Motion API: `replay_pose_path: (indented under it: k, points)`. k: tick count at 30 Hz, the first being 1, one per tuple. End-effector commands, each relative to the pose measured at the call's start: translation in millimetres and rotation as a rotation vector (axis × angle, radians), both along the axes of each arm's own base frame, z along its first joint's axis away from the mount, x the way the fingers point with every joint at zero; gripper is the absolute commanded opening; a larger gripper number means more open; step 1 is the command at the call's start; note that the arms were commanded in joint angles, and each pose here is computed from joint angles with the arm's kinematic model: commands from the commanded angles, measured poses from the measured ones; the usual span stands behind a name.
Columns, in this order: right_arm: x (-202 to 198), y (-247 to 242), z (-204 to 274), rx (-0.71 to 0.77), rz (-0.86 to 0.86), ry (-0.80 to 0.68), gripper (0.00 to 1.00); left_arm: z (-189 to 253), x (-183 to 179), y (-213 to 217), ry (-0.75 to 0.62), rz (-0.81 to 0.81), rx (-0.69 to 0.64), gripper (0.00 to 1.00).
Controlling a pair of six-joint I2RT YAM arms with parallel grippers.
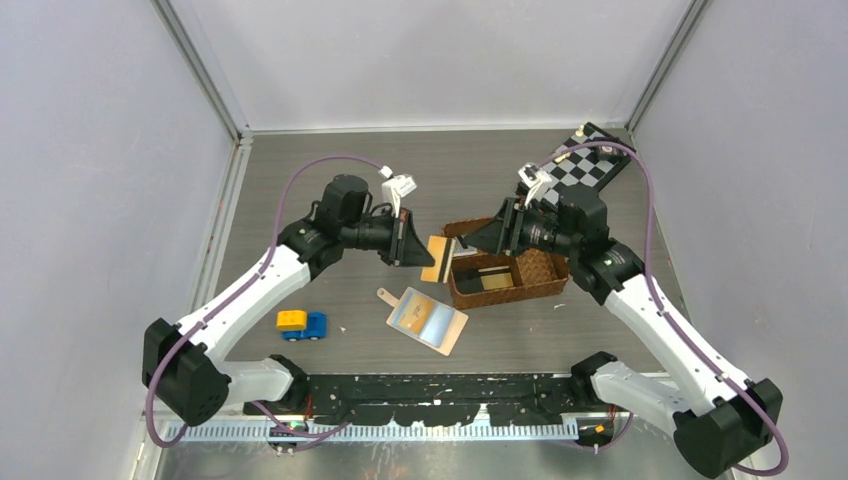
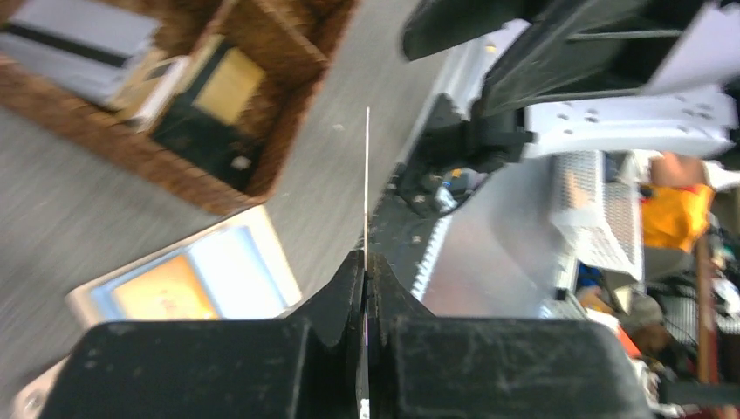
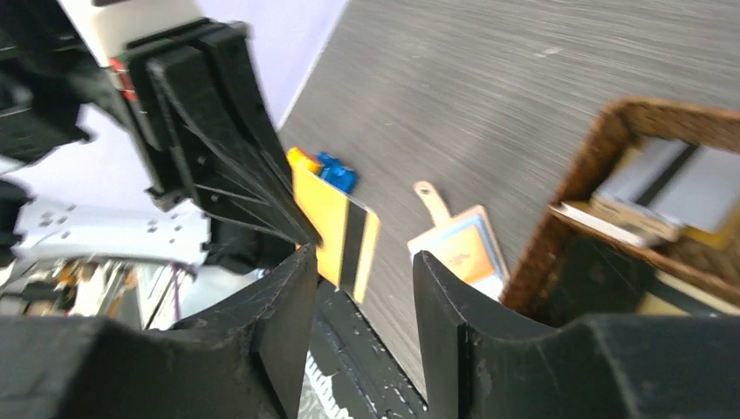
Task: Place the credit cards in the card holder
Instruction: Pick up the credit card from the storage box.
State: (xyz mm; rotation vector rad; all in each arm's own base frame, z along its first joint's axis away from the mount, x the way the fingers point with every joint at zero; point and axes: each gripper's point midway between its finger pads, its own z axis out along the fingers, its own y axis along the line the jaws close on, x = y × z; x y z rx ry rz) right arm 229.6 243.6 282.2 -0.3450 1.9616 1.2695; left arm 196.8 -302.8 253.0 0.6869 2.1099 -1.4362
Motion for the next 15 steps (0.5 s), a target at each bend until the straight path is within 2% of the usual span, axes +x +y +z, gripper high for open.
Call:
replay_pose_path:
  k: [1,3,6,12,15]
  points:
    - [4,-35,-16,-0.104,-0.261,0.106,0.51,-22,30,52,-0.144,0.19,0.306,0.0]
    - [-4,-36,-30,-0.087,-0.317,0.189,0.53,-33,40,66,-0.173,0.251,0.379,0.0]
    - [-23,-24,-52,-0.06,-0.344,0.284,0.53,-44,51,78,-0.185,0.295,0.412,0.0]
    - [-55,9,-114,-0.184,-0.454,0.358,0.54,-64,55,108,-0.185,0.387,0.546,0.0]
    - [-65,27,-142,-0.236,-0.51,0.404,0.54,-66,52,106,-0.153,0.387,0.54,0.0]
